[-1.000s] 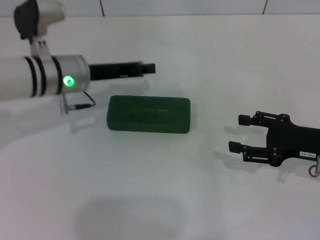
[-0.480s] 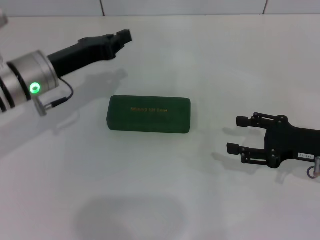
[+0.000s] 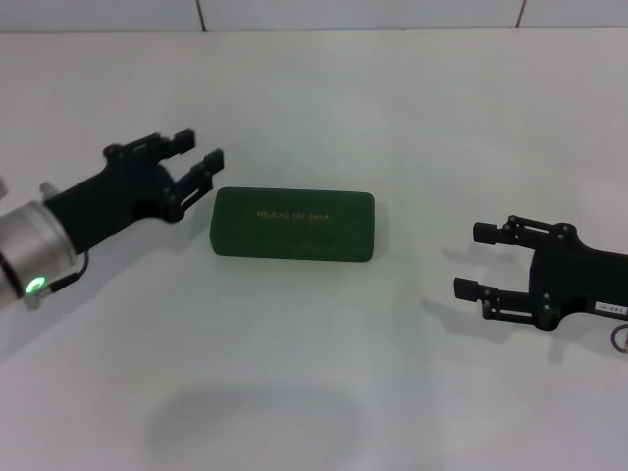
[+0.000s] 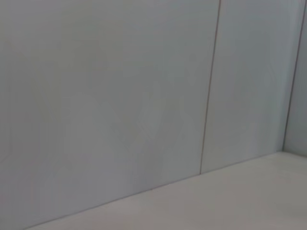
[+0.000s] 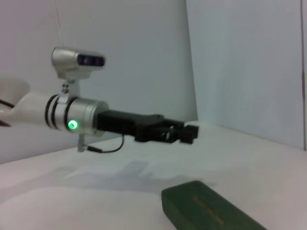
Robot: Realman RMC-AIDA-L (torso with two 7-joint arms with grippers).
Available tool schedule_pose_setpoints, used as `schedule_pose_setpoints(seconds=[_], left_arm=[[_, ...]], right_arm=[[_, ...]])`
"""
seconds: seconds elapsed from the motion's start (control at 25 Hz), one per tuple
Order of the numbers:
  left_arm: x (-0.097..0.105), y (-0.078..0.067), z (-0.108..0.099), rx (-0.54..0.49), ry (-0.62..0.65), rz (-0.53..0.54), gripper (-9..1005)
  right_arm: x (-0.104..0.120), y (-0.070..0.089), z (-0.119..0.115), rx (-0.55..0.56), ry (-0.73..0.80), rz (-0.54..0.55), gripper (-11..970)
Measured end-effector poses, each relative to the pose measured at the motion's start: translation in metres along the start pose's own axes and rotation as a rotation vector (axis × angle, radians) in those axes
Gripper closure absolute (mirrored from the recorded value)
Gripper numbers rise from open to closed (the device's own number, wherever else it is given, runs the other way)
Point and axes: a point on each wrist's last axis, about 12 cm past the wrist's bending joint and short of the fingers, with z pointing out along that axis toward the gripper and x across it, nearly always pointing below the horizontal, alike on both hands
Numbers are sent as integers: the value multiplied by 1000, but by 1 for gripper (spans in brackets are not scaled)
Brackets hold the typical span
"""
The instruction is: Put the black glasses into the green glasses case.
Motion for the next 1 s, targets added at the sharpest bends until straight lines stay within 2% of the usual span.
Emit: schedule_pose_setpoints(seconds=[0.24, 0.32, 0.44, 0.68, 0.88, 1.0], left_arm=[[11, -5, -31, -1, 3, 40, 422], [13, -8, -42, 13, -8, 60, 380], [13, -18, -55, 93, 2, 85, 317], [15, -29, -70, 292, 122, -23, 190], [19, -29, -76, 322, 181, -45, 115], [21, -31, -76, 334, 187, -48, 115]], right_arm=[[2, 10, -13, -18, -40, -72, 218], [4, 14, -21, -7, -60, -92, 218], [6, 23, -32, -5, -103, -116, 218], [16, 39, -43, -56, -98, -121, 218], [24, 47, -41, -88, -68, -90, 218], [25, 48, -40, -90, -64, -85, 218]])
